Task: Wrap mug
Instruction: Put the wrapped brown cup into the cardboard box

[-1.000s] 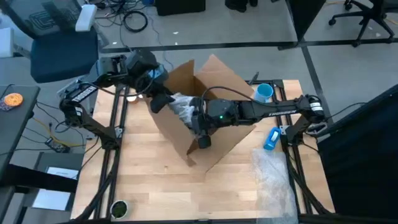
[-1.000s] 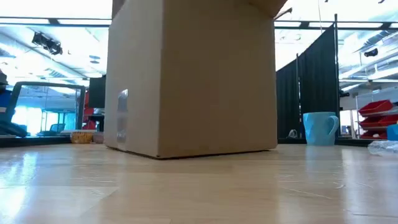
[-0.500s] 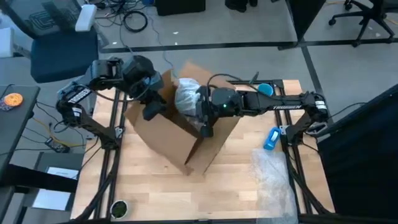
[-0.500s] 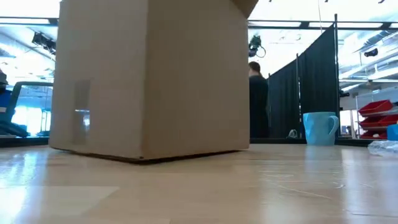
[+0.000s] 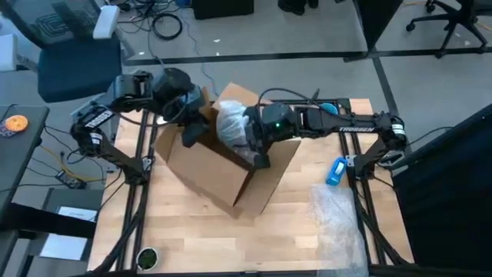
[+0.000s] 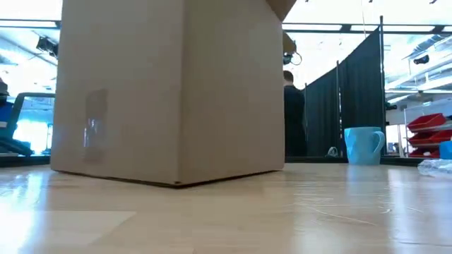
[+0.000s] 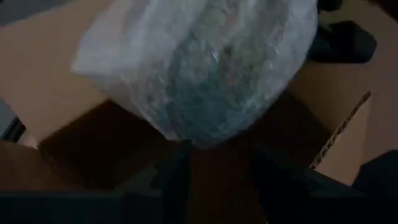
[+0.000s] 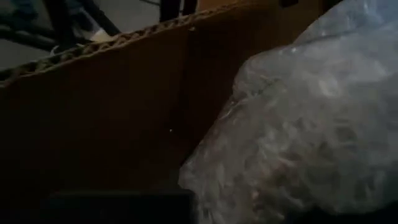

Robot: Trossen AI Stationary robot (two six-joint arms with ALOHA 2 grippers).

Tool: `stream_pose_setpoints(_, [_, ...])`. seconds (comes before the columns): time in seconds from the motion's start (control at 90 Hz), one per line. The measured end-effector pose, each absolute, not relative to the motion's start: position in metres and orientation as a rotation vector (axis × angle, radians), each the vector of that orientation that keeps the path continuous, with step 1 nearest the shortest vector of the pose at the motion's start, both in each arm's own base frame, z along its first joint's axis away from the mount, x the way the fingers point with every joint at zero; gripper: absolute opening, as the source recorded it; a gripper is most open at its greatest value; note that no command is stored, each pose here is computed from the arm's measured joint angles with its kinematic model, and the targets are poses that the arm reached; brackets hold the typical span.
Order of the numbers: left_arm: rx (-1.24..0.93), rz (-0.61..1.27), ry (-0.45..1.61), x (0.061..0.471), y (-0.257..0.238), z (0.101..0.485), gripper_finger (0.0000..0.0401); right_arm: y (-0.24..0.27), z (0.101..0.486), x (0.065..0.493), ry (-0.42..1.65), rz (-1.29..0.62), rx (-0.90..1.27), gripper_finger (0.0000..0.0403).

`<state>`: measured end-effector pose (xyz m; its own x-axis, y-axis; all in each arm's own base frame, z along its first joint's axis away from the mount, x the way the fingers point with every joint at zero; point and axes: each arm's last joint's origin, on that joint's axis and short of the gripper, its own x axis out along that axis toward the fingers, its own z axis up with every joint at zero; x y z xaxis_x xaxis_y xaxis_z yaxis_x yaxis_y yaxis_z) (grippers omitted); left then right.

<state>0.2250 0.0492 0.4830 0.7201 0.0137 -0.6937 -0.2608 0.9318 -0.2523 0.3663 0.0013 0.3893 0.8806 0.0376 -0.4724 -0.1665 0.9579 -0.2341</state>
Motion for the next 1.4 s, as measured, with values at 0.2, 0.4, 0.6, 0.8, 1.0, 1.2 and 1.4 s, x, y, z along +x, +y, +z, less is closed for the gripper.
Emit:
stream_pose_setpoints(0.2, [-0.382, 0.176, 0.860, 0.237, 0.054, 0.470, 0.0147, 0.021, 0.374, 0.367, 0.555, 0.286, -0.247, 0.0020])
stream_pose_setpoints(0.4, [-0.405, 0.163, 0.932, 0.247, 0.056, 0.459, 0.0147, 0.024, 0.376, 0.364, 0.570, 0.307, -0.212, 0.0020])
stream_pose_setpoints(0.6, [-0.476, 0.084, 1.046, 0.261, 0.056, 0.442, 0.0147, 0.024, 0.373, 0.362, 0.608, 0.302, -0.184, 0.0020])
stream_pose_setpoints(0.8, [-0.517, -0.075, 1.107, 0.291, 0.054, 0.422, 0.0147, 0.024, 0.371, 0.361, 0.629, 0.294, -0.173, 0.0020])
stream_pose_setpoints(1.0, [-0.502, -0.130, 1.074, 0.289, 0.048, 0.428, 0.0147, 0.025, 0.364, 0.355, 0.741, 0.254, -0.165, 0.0020])
stream_pose_setpoints(1.2, [-0.456, -0.201, 1.002, 0.285, 0.037, 0.438, 0.0147, 0.025, 0.360, 0.350, 0.811, 0.222, -0.155, 0.0020])
stream_pose_setpoints(1.4, [-0.372, -0.302, 0.950, 0.291, 0.011, 0.443, 0.0147, 0.023, 0.358, 0.348, 0.842, 0.192, -0.141, 0.0020])
